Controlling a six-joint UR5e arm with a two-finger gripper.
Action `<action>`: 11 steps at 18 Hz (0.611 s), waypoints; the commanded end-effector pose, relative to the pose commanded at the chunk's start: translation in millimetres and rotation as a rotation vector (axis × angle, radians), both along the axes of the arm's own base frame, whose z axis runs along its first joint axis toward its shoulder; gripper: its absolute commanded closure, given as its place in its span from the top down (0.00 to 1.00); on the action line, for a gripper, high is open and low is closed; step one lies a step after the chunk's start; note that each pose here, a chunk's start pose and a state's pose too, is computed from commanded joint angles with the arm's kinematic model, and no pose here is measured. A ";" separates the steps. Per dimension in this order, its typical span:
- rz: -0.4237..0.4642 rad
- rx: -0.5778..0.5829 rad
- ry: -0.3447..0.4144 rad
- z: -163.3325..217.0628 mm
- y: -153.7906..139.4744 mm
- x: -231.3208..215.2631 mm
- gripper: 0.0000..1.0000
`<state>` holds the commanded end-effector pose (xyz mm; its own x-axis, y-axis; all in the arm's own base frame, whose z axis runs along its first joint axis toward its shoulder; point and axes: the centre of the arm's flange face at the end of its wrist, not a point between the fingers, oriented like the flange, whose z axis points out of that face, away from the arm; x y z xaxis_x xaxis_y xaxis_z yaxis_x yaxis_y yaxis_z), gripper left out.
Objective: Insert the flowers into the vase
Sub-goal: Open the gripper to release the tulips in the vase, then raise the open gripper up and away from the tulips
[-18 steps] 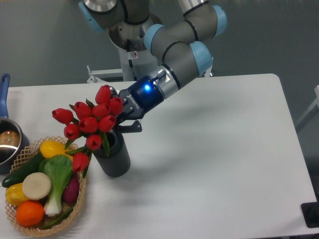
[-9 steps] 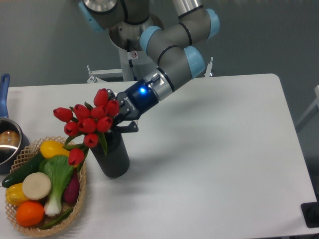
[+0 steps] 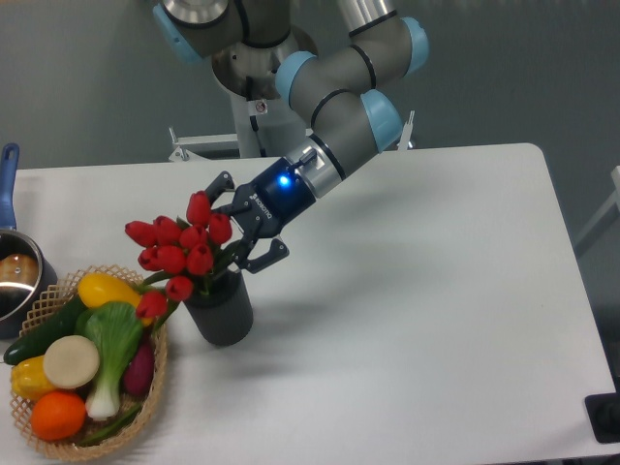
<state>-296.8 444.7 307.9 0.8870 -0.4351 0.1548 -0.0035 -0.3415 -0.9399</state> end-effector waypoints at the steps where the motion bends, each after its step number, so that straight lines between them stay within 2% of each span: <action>1: 0.003 -0.006 0.002 -0.6 -0.6 -0.8 0.99; 3: 0.024 -0.023 0.011 2.6 -6.1 -7.3 1.00; 6: 0.072 -0.095 0.075 14.6 -18.3 -17.0 1.00; 11: 0.178 -0.090 0.133 40.7 -55.6 -50.8 1.00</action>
<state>-347.6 389.1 348.6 0.9637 -0.2596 0.0627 -0.0572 -0.4299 -0.9011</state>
